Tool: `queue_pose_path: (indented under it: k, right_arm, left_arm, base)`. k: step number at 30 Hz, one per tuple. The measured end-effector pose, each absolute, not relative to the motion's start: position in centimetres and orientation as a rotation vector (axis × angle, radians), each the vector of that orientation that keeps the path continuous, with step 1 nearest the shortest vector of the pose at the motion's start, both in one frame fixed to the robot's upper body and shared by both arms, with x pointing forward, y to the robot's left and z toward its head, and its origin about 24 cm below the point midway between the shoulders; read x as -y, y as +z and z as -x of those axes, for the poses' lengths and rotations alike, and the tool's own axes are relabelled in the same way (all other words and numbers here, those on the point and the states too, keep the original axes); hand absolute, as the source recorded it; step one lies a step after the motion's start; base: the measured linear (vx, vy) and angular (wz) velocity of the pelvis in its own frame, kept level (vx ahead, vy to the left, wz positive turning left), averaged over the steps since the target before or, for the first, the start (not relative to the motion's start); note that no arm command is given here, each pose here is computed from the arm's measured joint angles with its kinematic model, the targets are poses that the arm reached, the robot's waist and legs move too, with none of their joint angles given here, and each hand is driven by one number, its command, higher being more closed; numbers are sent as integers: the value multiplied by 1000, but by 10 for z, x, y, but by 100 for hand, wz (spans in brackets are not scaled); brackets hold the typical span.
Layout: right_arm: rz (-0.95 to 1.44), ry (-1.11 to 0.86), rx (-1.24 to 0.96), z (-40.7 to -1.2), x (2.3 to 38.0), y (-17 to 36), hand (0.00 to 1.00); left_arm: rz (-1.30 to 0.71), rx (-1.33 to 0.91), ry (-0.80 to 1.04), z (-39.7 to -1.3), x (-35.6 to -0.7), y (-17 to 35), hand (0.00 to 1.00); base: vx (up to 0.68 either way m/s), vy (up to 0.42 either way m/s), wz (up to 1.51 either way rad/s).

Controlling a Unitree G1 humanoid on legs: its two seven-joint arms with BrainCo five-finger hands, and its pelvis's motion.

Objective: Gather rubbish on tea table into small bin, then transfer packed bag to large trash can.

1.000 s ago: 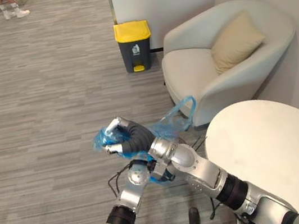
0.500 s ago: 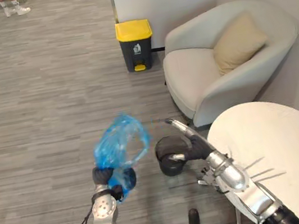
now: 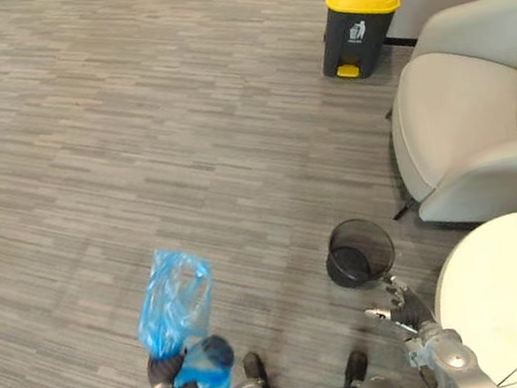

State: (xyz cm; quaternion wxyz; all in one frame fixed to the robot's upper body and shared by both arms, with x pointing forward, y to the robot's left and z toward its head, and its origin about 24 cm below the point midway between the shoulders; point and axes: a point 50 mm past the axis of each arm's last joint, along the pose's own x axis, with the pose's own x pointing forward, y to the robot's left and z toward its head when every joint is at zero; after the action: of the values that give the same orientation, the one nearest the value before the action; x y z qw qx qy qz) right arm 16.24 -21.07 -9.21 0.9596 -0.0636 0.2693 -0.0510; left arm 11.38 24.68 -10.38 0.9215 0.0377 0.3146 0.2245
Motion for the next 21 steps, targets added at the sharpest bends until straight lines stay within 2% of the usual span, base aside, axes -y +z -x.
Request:
queue_pose_path:
  k: [2, 6, 11, 14, 18, 21]
  right_arm:
    - [103, -148, -595, -149, 211, -99, 0]
    - [51, -144, -600, -150, 195, -103, 0]
    - [62, -214, -598, -152, 205, -102, 0]
    - [90, -228, -642, -140, 211, -106, 0]
    - [121, -212, -543, -155, 208, -89, 0]
    - [104, -228, -492, -161, 204, -80, 0]
  left_arm:
    - [-93, -689, 449, -102, -248, -107, 100]
    - [-132, -677, 418, -105, -254, -103, 100]
    - [-139, -583, 382, -141, -252, -91, 100]
    - [-128, -581, 359, -143, -244, -93, 100]
    - [-60, -546, 341, -146, -219, -91, 100]
    - [-50, -495, 314, -154, -216, -82, 100]
  base:
    - [271, 177, 41]
    - [327, 70, 42]
    - [472, -105, 48]
    - [702, -237, 57]
    - [809, -274, -50]
    - [679, -140, -71]
